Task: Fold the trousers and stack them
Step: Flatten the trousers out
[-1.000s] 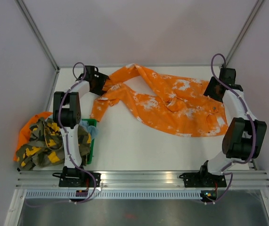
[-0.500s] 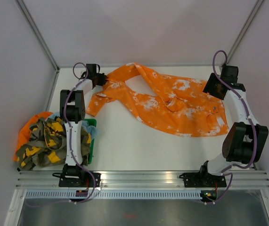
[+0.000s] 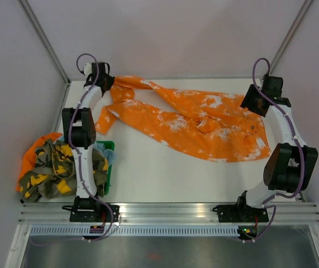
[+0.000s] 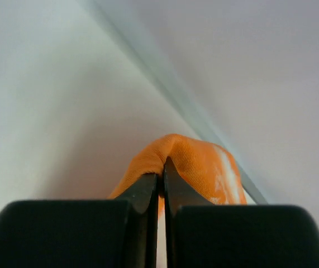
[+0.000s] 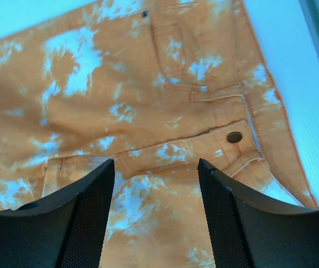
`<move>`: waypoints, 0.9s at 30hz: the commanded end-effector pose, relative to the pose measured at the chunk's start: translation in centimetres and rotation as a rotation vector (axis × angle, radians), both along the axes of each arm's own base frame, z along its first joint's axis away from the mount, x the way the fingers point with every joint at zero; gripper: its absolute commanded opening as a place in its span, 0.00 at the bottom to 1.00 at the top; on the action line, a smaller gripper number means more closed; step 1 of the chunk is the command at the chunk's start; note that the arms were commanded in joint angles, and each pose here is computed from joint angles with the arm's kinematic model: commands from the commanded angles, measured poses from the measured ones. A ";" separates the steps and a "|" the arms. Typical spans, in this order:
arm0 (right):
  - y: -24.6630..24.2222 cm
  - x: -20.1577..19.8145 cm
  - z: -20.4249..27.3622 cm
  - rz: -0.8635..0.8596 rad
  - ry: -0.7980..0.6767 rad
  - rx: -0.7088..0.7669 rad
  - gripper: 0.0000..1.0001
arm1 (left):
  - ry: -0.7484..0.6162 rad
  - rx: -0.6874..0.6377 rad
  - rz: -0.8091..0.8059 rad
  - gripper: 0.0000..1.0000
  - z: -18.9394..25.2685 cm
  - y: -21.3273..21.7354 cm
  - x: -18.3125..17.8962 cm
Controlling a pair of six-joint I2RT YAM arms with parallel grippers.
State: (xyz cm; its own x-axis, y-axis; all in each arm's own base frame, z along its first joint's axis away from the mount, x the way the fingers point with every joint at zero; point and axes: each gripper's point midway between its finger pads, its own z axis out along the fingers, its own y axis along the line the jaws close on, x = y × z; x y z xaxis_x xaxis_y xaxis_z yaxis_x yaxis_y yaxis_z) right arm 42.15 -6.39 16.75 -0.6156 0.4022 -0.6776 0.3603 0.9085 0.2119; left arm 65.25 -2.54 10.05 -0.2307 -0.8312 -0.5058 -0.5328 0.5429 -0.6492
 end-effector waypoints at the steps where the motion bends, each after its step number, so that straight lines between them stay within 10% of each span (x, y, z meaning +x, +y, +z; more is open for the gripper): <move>1: -0.4 2.5 0.9 -0.032 -0.058 0.010 0.68 | -0.617 0.661 -0.118 0.02 29.6 1.2 -2.4; 9: 0.9 4.0 -4.2 -0.008 -0.001 0.107 0.68 | -0.703 0.799 -0.377 0.02 26.9 -5.1 -9.8; 18: 2.4 4.6 -7.4 0.076 0.009 0.162 0.68 | -0.092 0.548 -0.018 0.12 8.2 1.6 -13.6; 20: 2.6 5.1 -7.5 0.107 0.010 0.158 0.69 | -0.035 0.429 0.021 0.48 5.7 2.2 -14.6; 27: 4.7 9.1 -5.5 0.243 -0.020 0.087 0.80 | 0.027 0.277 -0.017 0.91 7.2 2.8 -15.3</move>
State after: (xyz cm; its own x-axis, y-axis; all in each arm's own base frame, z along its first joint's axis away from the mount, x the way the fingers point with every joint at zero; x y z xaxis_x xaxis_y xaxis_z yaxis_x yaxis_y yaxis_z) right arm 47.61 -3.28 7.26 -0.7306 0.4035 -0.5509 0.2648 0.9110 0.3162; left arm 49.34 0.60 11.92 -0.3329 -0.5684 -0.7524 -0.5449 0.7671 -0.3385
